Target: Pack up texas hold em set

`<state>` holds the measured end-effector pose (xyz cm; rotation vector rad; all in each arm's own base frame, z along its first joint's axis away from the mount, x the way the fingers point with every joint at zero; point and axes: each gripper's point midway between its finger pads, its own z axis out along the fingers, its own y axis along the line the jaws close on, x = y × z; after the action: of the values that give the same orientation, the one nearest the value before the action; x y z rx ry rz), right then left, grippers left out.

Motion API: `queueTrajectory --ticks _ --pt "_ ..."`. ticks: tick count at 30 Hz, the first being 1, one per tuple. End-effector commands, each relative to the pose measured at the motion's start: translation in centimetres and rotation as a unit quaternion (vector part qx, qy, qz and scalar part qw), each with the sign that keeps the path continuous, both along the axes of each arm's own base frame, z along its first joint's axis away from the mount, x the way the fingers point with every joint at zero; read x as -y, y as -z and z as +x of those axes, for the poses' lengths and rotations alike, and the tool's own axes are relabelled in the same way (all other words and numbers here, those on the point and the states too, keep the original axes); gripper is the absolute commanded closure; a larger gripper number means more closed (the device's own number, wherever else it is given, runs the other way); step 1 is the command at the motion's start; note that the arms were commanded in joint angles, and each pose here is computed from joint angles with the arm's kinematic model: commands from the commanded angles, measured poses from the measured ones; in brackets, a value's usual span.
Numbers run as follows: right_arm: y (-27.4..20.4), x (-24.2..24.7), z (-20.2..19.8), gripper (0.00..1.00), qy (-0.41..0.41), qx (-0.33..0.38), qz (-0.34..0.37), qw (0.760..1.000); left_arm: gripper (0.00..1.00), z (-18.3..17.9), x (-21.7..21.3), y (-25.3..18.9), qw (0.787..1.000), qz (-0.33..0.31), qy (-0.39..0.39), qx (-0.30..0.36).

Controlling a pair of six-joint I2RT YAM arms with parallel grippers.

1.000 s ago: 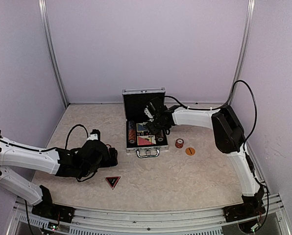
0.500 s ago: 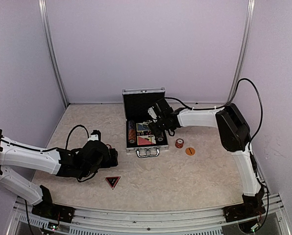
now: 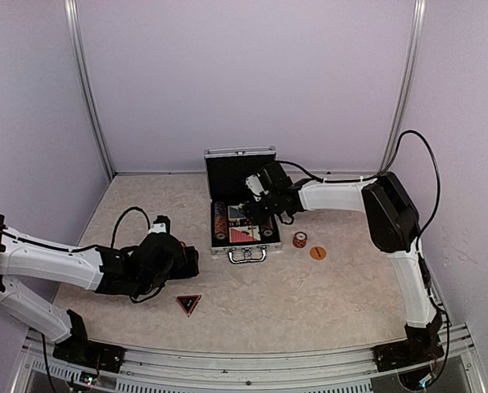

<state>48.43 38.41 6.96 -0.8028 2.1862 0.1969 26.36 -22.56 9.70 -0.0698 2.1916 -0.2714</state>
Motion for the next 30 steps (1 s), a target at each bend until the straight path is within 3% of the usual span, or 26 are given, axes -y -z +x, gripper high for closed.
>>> queueTrajectory --ticks 1,8,13,30 --pt "-3.7 -3.1 -0.8 0.23 -0.043 0.022 0.053 0.997 0.01 0.6 0.7 -0.9 1.000 0.000 0.006 0.008" --pt "-3.0 -4.3 0.3 0.26 -0.039 0.024 0.036 0.998 0.01 0.8 0.8 -0.8 1.000 0.005 0.005 0.007" --pt "-1.3 -4.0 1.2 0.33 -0.019 0.018 0.007 1.000 0.01 0.7 0.6 -0.5 1.000 0.007 0.003 0.004" --pt "3.3 -1.8 -0.3 0.40 0.000 -0.028 -0.045 0.999 0.01 0.3 -0.1 0.2 1.000 0.003 -0.002 -0.002"
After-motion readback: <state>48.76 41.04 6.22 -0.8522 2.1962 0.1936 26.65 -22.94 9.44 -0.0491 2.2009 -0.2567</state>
